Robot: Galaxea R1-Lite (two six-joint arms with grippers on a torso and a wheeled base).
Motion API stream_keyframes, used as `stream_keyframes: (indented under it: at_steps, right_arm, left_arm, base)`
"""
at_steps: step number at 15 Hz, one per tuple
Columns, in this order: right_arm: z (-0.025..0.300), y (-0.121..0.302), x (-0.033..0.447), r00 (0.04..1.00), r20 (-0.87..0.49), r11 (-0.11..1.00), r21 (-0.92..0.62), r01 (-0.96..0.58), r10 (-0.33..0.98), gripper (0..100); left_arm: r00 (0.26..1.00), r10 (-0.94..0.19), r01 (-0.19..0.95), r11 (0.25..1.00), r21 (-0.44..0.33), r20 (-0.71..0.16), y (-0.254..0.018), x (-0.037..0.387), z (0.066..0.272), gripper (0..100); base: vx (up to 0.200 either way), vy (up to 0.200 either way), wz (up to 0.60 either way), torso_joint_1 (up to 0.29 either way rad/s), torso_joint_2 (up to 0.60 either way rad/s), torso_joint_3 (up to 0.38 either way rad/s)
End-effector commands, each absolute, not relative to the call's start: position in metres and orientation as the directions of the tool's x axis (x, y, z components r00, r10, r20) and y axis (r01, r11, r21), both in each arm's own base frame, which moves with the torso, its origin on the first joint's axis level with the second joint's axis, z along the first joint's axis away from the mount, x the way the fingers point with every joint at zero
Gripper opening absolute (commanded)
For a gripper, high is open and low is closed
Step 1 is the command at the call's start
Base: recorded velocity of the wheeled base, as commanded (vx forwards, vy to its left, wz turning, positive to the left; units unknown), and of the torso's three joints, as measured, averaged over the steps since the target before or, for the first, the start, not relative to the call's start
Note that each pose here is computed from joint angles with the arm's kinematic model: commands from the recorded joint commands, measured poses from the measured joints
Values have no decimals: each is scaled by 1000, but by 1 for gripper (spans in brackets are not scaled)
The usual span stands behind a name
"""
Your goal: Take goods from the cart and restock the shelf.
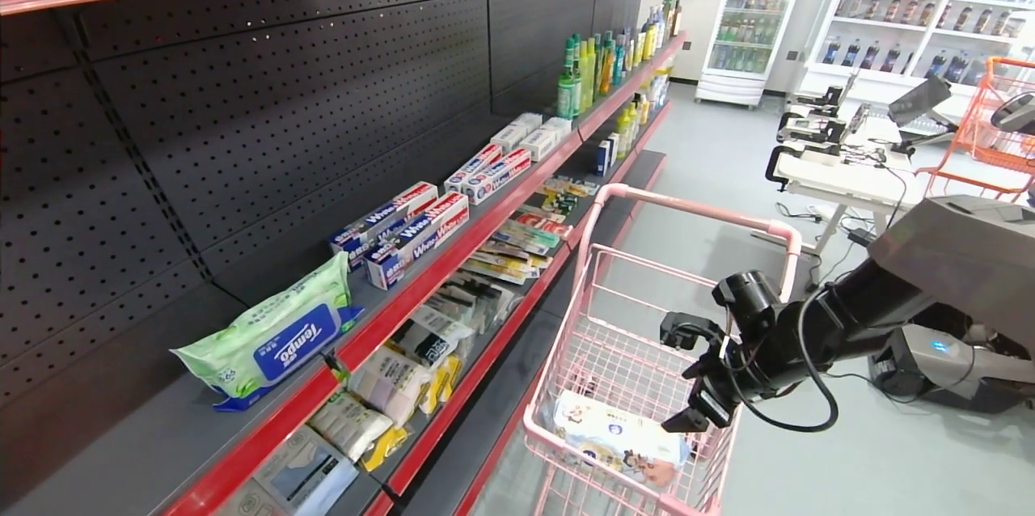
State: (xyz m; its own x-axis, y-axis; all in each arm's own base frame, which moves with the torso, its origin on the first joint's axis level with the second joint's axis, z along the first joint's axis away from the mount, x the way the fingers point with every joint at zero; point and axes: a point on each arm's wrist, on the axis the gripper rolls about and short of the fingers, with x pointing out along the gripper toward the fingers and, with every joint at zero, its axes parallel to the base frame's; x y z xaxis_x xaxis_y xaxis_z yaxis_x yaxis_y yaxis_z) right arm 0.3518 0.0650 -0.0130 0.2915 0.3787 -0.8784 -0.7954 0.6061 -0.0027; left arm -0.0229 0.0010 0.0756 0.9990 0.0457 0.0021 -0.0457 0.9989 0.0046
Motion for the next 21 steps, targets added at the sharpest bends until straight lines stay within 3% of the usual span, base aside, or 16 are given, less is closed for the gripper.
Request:
stream_keyframes:
  at_steps: [1, 21]
  right_arm:
    - [-19, 68, 354, 281, -881, 598, 2, -802, 380, 100]
    - [-36, 71, 369, 266, -874, 469, -50, -882, 408, 100]
  left_arm:
    - [999, 46, -46, 999, 5, 2, 1, -23, 76, 100]
    - [999, 46, -46, 999, 5, 2, 1, -23, 76, 100]
  base:
    - [0, 0, 0, -85, 149, 90]
    - [0, 0, 0, -110, 249, 129]
